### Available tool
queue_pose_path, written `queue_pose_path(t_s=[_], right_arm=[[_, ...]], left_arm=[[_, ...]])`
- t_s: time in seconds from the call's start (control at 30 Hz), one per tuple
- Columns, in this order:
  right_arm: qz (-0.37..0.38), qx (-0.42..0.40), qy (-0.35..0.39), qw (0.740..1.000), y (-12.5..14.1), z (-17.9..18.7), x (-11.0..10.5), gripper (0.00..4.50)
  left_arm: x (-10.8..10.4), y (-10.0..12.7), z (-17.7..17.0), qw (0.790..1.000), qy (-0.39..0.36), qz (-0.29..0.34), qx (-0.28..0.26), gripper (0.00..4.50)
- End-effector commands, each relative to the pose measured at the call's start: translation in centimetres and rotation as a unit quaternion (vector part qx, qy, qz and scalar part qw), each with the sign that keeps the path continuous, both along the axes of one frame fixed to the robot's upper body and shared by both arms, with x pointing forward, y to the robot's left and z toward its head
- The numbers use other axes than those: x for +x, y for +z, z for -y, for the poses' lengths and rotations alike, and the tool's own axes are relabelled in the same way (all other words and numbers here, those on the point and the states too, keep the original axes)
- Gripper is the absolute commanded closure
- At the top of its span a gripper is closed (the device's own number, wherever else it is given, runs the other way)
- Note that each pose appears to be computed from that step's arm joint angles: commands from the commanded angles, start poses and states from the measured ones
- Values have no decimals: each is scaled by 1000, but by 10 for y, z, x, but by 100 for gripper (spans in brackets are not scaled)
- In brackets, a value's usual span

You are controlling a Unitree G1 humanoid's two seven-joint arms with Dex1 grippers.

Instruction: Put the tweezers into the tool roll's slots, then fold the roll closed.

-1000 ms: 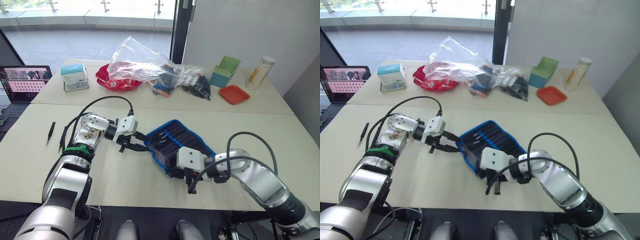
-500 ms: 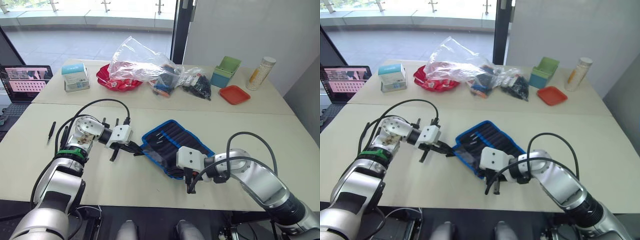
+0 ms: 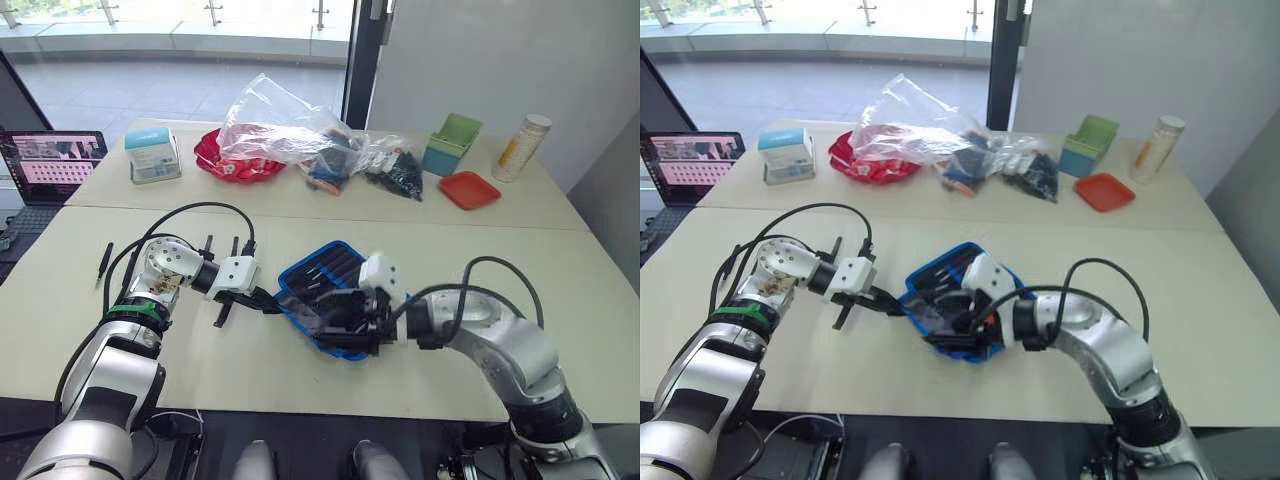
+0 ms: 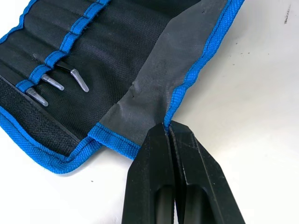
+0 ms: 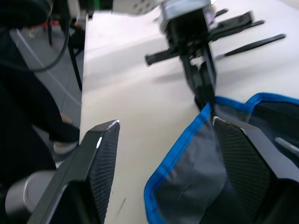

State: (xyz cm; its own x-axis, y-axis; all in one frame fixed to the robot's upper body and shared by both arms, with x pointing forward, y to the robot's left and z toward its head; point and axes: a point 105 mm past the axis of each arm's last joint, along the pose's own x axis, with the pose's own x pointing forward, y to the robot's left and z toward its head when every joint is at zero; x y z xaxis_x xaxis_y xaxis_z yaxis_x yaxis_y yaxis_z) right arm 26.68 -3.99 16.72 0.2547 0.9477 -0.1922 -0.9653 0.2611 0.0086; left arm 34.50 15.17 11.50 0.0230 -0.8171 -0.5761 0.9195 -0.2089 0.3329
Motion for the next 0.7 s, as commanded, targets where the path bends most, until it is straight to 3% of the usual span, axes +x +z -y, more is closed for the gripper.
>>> queue_pose_path(t_s=[0.03, 0.1, 0.33, 0.43, 0.6, 0.7], right_arm=[[-13, 29, -59, 998, -6, 0, 19, 156], [-16, 5, -78, 997, -26, -1, 25, 206], [-41, -46, -81, 995, -68, -5, 22, 449], [-68, -106, -98, 987, -97, 2, 22, 449], [-93, -130, -119, 980, -111, 7, 22, 449], [-95, -134, -124, 979, -113, 7, 23, 450]], left_arm=[[-2, 2, -1, 1000, -13, 19, 8, 450], [-1, 2, -2, 1000, -12, 22, 11, 450], [1, 2, -5, 1000, -4, 28, 13, 450], [0, -2, -7, 1000, 2, 15, 19, 450], [1, 0, -6, 1000, 23, -9, 2, 450], [1, 2, -9, 999, 39, -29, -7, 360]])
